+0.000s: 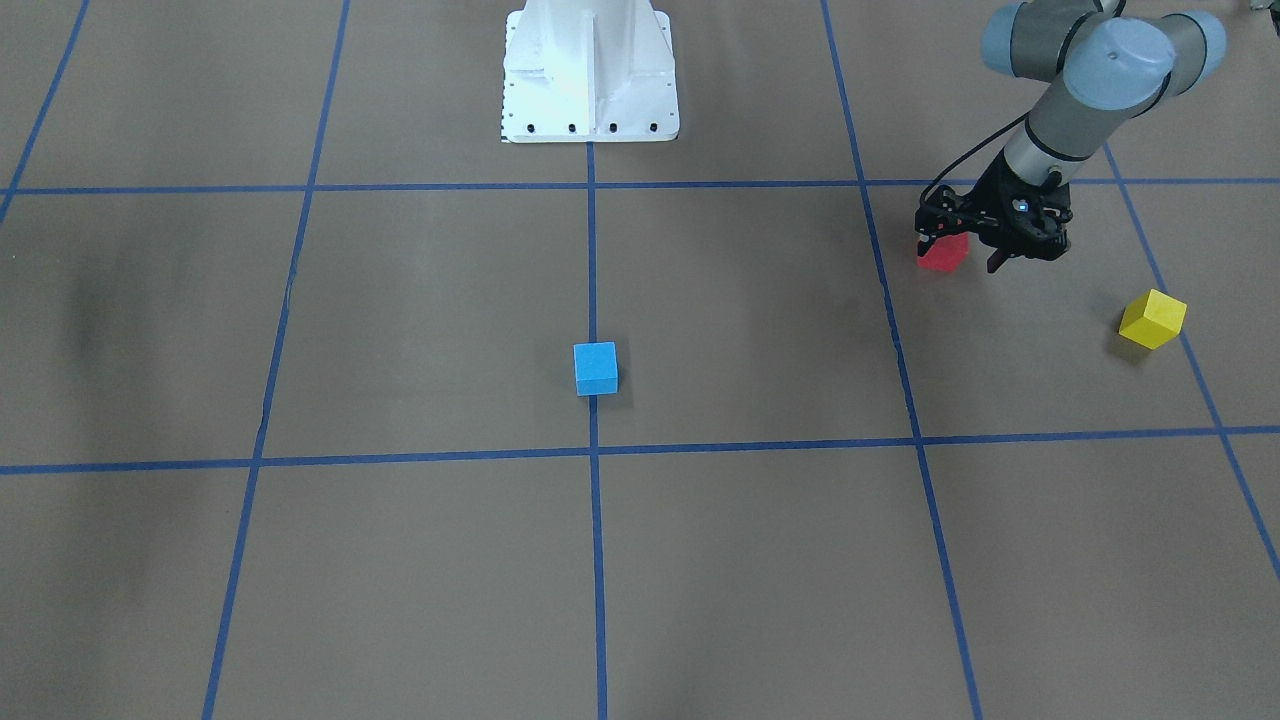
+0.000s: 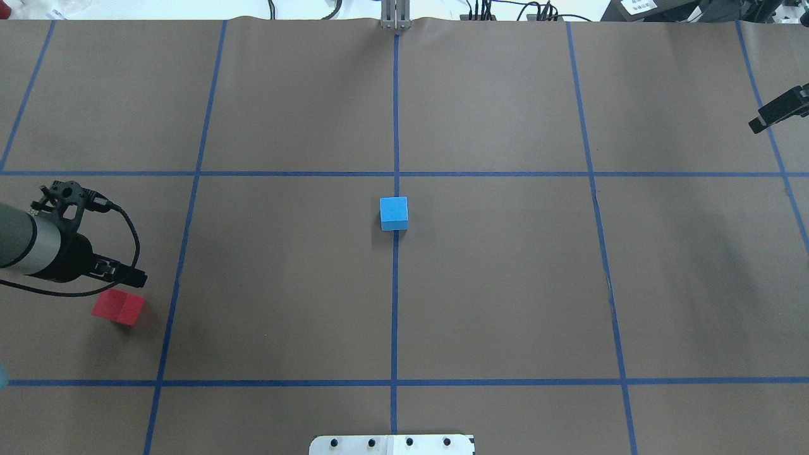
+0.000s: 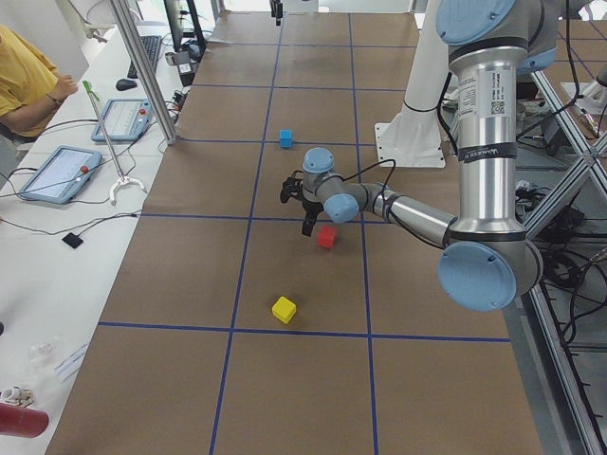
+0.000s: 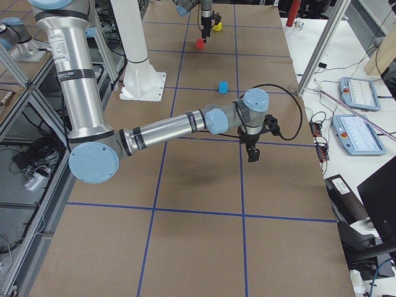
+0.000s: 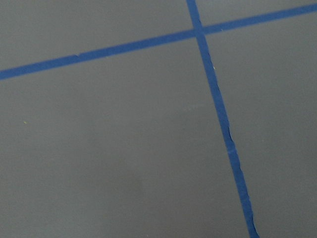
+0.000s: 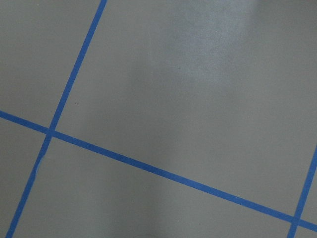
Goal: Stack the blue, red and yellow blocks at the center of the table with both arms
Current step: 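Grasp the red cube with the left gripper while the right arm withdraws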
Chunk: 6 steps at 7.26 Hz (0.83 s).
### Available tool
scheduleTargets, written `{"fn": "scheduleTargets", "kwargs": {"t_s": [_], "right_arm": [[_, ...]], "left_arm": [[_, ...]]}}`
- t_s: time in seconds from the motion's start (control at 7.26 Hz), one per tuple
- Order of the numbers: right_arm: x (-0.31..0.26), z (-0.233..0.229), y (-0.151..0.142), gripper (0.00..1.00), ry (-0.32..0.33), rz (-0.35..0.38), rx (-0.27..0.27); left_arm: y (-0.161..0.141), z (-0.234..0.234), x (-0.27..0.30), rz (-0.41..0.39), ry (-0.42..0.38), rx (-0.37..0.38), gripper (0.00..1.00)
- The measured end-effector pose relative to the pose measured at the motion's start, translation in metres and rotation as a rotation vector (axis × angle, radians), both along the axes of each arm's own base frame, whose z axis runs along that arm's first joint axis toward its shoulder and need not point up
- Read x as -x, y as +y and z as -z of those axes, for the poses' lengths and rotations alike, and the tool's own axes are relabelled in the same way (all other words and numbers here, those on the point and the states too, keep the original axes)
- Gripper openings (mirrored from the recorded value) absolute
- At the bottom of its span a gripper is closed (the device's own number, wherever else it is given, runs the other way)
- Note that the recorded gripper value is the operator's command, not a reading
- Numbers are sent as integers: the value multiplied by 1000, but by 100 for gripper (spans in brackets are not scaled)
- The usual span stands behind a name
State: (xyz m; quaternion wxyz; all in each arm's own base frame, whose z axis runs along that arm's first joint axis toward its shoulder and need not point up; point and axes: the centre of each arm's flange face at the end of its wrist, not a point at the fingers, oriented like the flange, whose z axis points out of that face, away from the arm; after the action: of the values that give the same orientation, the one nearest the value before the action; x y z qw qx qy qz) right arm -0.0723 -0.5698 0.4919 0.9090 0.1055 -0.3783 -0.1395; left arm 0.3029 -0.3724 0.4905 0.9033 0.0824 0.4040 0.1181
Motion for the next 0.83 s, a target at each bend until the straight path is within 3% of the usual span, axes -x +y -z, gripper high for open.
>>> {"fn": "scheduleTargets", "kwargs": {"t_s": [0.14, 0.41, 0.55, 0.83], "right_arm": [[0, 0, 0, 100, 1, 0, 0], [0, -1, -1, 100, 2, 0, 0], [0, -1, -1, 100, 3, 0, 0], [0, -2, -1, 100, 4, -1, 5]], "left_arm": [[7, -7, -5, -11, -16, 7, 95], [15, -18, -13, -31, -37, 22, 12], [19, -23, -17, -42, -44, 28, 0], [21, -22, -17, -48, -43, 30, 0]]}}
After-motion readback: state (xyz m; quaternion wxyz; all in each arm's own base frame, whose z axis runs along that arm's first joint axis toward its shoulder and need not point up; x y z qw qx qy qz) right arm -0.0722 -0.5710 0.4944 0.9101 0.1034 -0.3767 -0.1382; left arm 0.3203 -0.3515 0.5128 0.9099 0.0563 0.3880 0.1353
